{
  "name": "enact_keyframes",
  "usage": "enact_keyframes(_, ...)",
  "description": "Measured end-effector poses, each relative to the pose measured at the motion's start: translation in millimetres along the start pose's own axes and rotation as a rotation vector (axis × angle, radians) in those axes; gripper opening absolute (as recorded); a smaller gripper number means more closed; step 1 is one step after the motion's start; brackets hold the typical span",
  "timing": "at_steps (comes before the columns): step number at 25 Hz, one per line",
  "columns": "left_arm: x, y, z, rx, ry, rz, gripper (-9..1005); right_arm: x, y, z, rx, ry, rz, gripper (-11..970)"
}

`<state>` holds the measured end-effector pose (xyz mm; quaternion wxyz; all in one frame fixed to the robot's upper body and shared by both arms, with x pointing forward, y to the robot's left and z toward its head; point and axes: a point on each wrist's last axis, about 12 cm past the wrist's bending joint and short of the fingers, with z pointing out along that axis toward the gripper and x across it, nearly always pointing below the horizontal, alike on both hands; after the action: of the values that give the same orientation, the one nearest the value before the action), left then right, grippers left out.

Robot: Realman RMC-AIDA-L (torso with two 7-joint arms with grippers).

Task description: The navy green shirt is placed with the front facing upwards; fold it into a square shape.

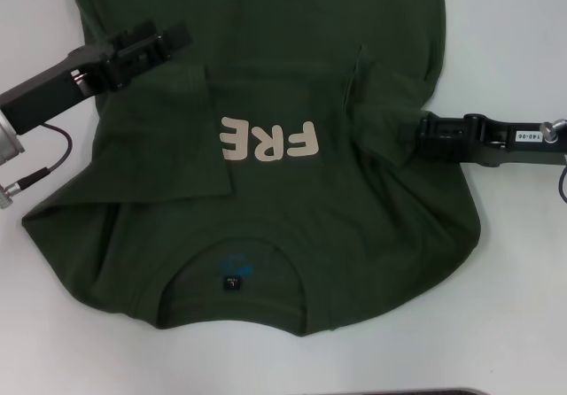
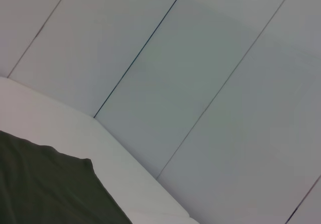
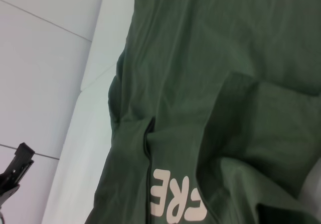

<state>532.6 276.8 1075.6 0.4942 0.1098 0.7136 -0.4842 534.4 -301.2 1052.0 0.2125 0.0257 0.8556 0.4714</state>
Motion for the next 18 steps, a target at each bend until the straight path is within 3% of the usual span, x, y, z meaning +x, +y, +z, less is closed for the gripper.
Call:
enact_keyframes(12, 0, 1.5, 0, -0.012, 0.001, 0.001, 873, -2, 5.6, 17, 0.019, 0.031, -0.017, 742)
enact_keyframes(18, 0, 1.9, 0, -0.016, 0.0, 0.0, 873, -3, 4.3, 13, 0.025, 0.031, -0.017, 707)
